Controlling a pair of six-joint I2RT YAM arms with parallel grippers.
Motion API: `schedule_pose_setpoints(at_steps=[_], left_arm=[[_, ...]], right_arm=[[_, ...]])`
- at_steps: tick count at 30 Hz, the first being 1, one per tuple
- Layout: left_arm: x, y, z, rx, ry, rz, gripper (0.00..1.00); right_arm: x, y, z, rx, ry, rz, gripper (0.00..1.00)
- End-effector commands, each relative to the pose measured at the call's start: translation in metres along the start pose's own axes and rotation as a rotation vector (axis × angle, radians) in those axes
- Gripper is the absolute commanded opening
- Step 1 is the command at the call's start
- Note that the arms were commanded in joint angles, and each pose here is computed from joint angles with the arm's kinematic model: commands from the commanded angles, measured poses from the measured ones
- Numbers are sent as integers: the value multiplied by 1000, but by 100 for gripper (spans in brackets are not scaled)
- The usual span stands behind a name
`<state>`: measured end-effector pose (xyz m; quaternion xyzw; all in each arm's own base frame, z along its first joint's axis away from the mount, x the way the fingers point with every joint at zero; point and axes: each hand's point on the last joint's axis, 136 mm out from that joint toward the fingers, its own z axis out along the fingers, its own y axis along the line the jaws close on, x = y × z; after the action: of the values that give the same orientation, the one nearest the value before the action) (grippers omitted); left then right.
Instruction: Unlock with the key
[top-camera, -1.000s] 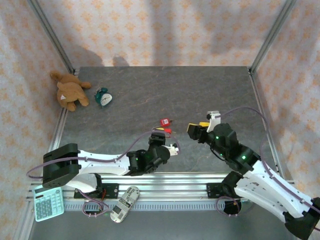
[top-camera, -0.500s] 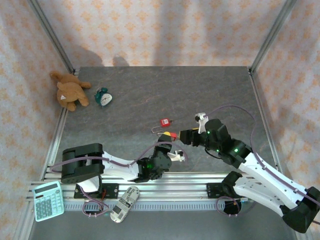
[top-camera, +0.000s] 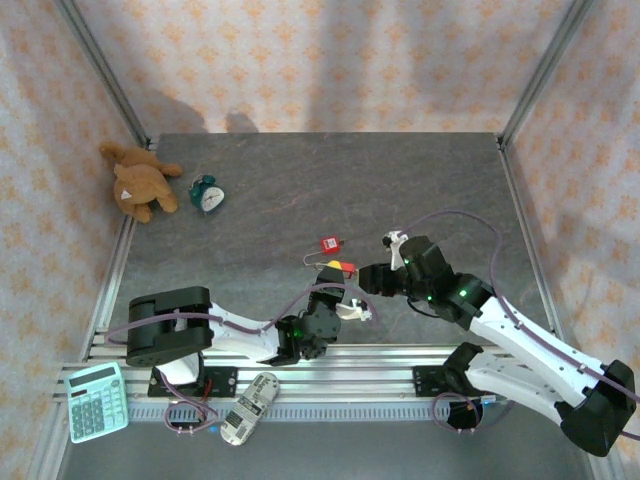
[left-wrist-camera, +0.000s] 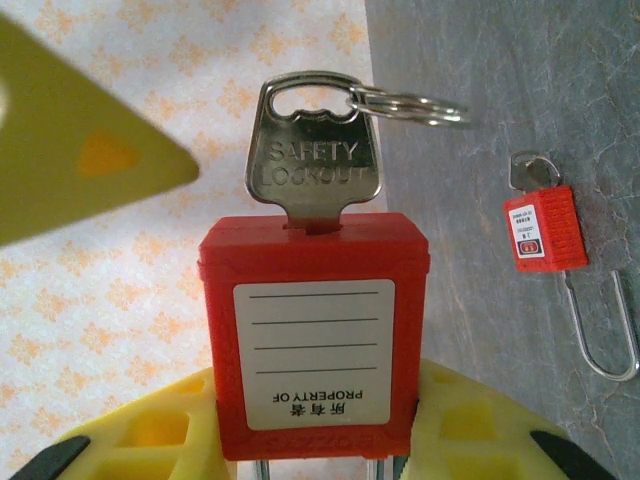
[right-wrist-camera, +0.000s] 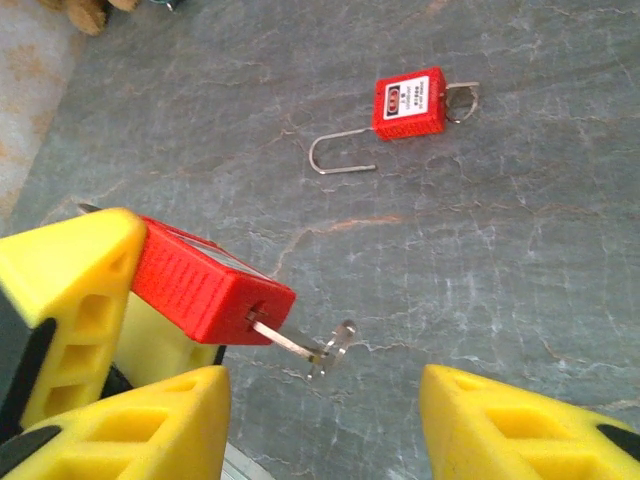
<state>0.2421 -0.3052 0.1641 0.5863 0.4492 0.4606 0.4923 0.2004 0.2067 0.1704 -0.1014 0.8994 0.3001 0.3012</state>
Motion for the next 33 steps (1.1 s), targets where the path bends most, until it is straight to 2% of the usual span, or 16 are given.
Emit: schedule_pose_setpoints(at_steps=[1, 9, 33], left_arm=[[3, 8, -5, -23, 19, -40, 16], [-1, 10, -7, -39, 5, -51, 16], [-2, 18, -11, -65, -7, -69, 15]], right_arm=[[-12, 0, -6, 32, -22, -21, 51], [-22, -5, -6, 70, -58, -27, 51], [-18, -10, 11, 99, -12, -25, 51]])
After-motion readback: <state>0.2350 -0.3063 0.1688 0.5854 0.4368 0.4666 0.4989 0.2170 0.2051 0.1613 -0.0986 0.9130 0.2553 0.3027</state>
